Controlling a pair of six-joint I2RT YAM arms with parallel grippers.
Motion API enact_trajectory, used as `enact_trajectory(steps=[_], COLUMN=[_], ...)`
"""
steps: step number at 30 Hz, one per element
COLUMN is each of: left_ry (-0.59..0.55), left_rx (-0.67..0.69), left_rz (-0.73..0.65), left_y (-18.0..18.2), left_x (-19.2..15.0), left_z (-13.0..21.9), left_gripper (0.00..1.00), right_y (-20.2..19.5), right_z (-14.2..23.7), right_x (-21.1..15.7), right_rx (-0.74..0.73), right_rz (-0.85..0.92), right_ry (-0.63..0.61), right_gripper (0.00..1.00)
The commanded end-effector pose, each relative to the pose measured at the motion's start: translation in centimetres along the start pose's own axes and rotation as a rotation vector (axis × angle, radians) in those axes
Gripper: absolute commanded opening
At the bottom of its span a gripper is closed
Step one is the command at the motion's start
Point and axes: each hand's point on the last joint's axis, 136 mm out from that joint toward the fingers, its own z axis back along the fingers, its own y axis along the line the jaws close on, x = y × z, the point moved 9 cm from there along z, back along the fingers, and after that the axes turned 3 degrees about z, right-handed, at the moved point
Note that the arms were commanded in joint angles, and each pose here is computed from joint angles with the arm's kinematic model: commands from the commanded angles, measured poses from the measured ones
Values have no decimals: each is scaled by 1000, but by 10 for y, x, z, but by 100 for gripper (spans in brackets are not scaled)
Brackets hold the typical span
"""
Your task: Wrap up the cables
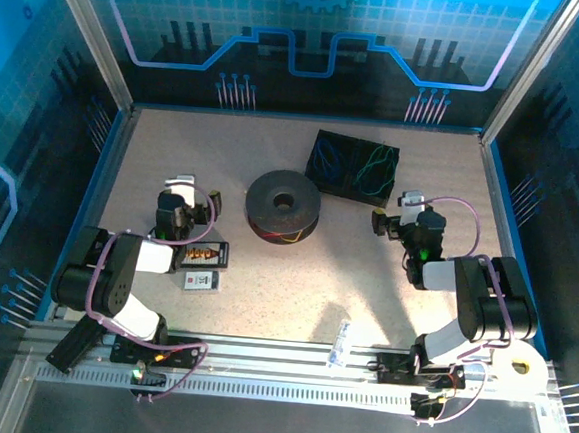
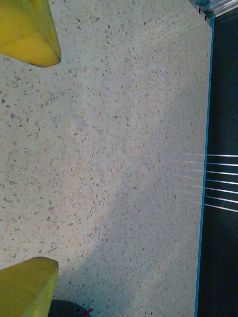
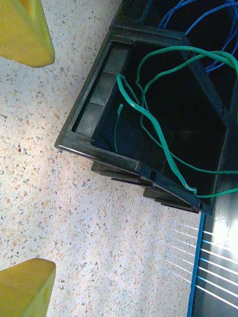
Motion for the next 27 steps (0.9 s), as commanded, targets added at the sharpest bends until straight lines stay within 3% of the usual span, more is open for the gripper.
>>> enact_trajectory(steps=[1,27], left_ry=[-12,-33], left_rx=[-14,2], left_rz=[-21,-27], left_y=[-1,0], left_x=[5,7], left_z=[-4,0], left_gripper=[99,99], right_y=[-3,-1], right_z=[-1,1], right_x=[8,9], right_rx=[-1,4], right_rz=[-5,4], right_ry=[-27,-38], right_gripper=[100,100])
